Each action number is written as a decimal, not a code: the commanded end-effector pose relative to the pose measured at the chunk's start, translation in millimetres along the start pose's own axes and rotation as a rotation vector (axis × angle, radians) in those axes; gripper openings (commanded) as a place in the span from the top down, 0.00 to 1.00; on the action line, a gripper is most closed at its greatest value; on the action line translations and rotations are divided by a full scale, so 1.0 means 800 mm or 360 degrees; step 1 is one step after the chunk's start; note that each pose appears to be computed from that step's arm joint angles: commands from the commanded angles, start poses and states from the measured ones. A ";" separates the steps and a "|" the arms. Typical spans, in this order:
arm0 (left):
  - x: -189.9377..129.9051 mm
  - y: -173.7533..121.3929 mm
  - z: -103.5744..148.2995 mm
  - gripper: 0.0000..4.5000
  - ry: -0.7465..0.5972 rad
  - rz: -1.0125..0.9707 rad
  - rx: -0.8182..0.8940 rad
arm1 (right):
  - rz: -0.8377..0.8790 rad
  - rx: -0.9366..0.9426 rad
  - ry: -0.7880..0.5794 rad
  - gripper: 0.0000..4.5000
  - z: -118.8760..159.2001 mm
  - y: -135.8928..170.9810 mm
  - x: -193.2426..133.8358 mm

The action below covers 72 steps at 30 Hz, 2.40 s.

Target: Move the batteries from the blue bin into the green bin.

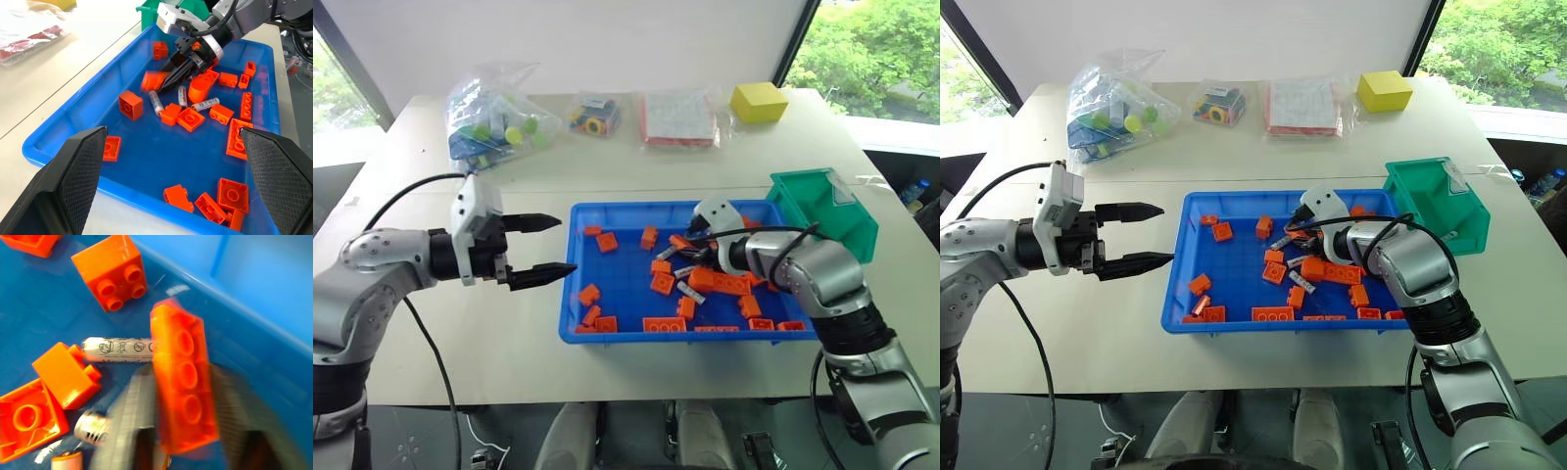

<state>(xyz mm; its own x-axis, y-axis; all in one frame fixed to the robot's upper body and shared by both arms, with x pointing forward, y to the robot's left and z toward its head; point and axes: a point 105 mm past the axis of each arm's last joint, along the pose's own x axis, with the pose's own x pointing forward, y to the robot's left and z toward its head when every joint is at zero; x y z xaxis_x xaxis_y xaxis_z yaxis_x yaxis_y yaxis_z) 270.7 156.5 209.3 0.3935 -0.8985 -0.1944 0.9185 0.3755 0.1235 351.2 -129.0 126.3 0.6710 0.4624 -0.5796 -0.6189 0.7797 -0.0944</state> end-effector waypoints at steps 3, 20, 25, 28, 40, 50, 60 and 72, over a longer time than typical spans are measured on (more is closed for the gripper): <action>-0.001 0.002 0.014 0.00 -0.0048 0.0018 0.0077 | -0.0005 -0.0089 -0.0208 0.72 0.048 0.004 -0.015; 0.001 0.005 0.019 0.00 -0.0065 0.0035 0.0090 | 0.0340 -0.0847 -0.0293 0.72 0.081 0.043 -0.014; 0.006 0.006 0.023 0.00 -0.0093 0.0034 0.0100 | 0.0553 -0.1158 -0.0267 0.72 0.082 0.028 -0.023; 0.007 0.007 0.024 0.00 -0.0099 0.0036 0.0105 | 0.0633 -0.1347 -0.0226 0.72 0.080 0.022 -0.019; 0.002 0.004 0.024 0.00 -0.0103 0.0083 0.0106 | 0.1024 -0.1888 -0.0183 0.72 0.051 0.034 -0.010; -0.001 0.005 0.028 0.00 -0.0119 0.0124 0.0099 | 0.0971 -0.1900 -0.0205 0.21 0.069 0.025 0.003; 0.000 0.006 0.029 0.00 -0.0124 0.0128 0.0105 | 0.0825 -0.1961 -0.0203 0.01 0.080 0.002 0.011; -0.003 0.002 0.023 0.00 -0.0106 0.0120 0.0096 | 0.0732 -0.1103 -0.0311 0.01 0.103 0.035 -0.064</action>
<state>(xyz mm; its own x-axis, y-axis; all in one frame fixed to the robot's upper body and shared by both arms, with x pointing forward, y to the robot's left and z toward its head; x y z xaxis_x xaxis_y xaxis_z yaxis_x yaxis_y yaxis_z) 274.4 155.4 218.1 0.4578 -0.8787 -0.1355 0.8864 0.4392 0.1465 345.2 -97.3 201.2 0.2762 0.7651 -0.5816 -0.9071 0.0075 -0.4209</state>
